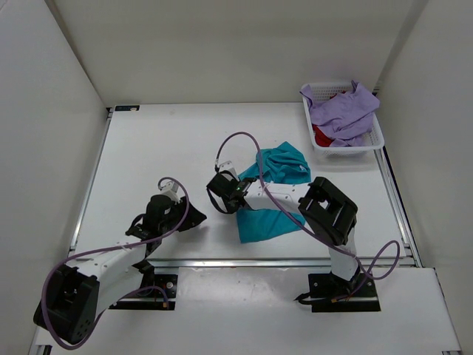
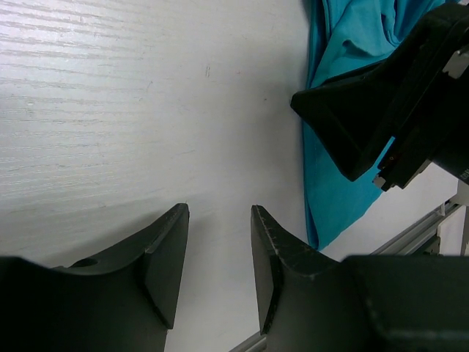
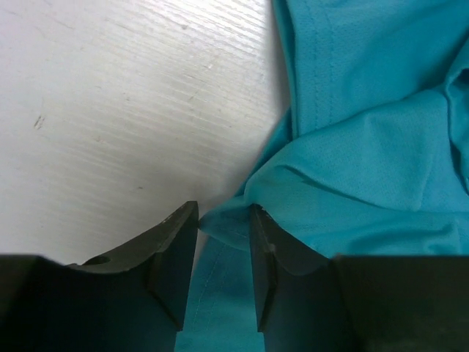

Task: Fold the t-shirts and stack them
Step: Flatten out the tshirt

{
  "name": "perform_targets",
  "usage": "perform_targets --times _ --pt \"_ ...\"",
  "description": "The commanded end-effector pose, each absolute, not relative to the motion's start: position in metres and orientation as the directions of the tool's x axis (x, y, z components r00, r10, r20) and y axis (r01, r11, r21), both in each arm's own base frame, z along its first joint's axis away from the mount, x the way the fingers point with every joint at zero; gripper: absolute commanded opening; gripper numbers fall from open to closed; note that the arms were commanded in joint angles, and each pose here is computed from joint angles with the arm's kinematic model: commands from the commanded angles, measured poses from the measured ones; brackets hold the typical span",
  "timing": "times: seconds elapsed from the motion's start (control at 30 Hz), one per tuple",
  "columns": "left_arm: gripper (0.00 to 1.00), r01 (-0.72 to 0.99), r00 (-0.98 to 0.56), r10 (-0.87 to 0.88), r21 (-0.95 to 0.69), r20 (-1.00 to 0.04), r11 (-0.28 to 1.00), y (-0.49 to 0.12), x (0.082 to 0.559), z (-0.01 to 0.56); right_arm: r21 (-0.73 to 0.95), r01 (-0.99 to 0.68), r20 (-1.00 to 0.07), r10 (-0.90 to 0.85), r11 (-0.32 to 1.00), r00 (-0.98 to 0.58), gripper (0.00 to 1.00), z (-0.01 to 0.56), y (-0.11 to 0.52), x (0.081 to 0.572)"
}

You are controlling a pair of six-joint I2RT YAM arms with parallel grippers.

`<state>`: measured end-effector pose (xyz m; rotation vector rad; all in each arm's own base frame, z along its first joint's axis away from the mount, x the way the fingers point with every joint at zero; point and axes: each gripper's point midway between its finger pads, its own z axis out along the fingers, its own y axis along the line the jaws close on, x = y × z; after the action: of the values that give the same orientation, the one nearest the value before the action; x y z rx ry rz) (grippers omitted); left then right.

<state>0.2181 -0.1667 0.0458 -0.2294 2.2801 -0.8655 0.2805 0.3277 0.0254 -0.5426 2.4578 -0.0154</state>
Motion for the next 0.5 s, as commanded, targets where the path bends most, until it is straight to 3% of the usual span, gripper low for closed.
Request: perform_targets --times 0.0,0.23,0.47 --pt "0.49 0.089 -0.752 -0.379 -0.652 -0.540 0.753 -0.168 0.216 0.046 -0.167 -0.308 -0.608 -0.344 0.937 -0.715 0.32 0.038 0.326 0.288" --pt "0.49 0.099 -0.760 -0.366 -0.652 -0.537 0.752 -0.173 0.214 0.046 -0.132 -0.275 -0.615 -0.296 0.952 -0.731 0.07 0.040 0.314 0.289" --pt "0.50 0.157 -0.770 -0.302 -0.626 -0.562 0.764 -0.198 0.212 0.054 -0.020 -0.263 -0.695 -0.202 0.965 -0.690 0.03 0.090 0.309 0.292"
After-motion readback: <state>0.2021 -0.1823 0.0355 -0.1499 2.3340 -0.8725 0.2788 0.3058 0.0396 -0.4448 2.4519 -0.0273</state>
